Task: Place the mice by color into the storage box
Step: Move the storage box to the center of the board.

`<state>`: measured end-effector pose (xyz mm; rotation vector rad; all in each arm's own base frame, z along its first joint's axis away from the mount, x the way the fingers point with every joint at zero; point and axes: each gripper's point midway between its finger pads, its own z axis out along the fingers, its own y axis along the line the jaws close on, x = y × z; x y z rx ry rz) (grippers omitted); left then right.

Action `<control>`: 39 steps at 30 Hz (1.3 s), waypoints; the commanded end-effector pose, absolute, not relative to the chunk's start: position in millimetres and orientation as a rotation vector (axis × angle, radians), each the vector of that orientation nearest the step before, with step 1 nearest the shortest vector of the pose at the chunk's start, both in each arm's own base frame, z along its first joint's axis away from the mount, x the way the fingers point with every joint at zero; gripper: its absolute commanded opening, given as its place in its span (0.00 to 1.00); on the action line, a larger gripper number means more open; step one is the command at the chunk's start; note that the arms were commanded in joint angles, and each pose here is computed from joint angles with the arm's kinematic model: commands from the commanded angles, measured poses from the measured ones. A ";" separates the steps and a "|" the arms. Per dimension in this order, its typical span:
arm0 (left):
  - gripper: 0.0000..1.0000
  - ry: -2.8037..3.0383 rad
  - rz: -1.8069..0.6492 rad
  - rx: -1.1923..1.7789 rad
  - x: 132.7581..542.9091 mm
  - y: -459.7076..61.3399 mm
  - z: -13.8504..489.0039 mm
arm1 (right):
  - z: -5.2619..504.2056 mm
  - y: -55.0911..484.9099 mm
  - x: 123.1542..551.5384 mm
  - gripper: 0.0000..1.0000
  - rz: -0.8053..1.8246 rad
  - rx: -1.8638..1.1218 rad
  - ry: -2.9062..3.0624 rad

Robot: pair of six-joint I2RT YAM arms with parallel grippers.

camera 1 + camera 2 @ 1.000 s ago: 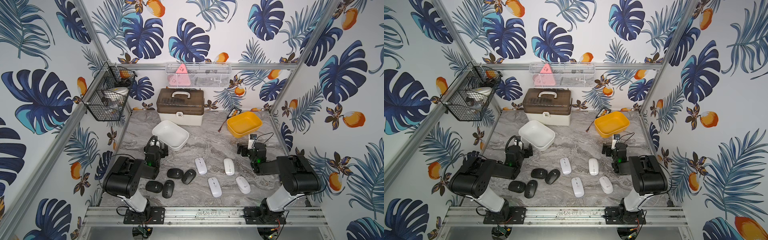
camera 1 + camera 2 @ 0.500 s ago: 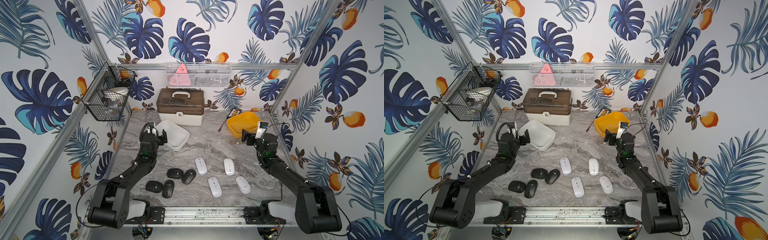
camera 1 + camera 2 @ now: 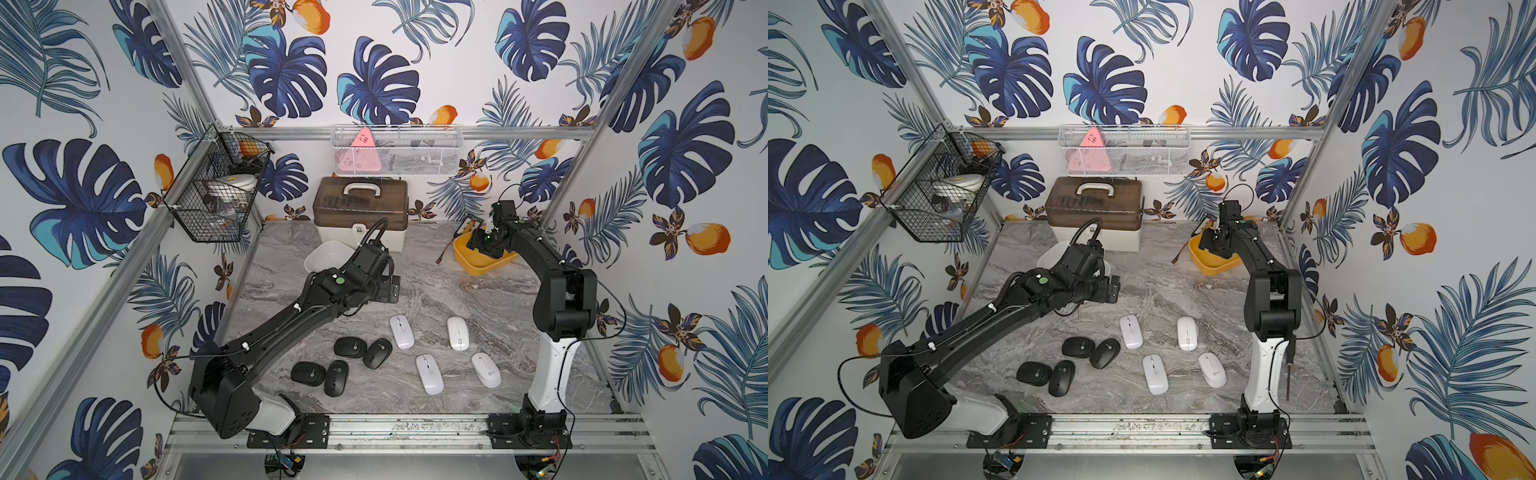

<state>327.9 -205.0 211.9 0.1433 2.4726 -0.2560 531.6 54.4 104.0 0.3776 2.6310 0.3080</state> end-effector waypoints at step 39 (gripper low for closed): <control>0.99 2.552 -0.647 -0.005 388.8 -229.7 220.1 | 116.6 105.3 342.7 0.32 0.442 0.252 2.958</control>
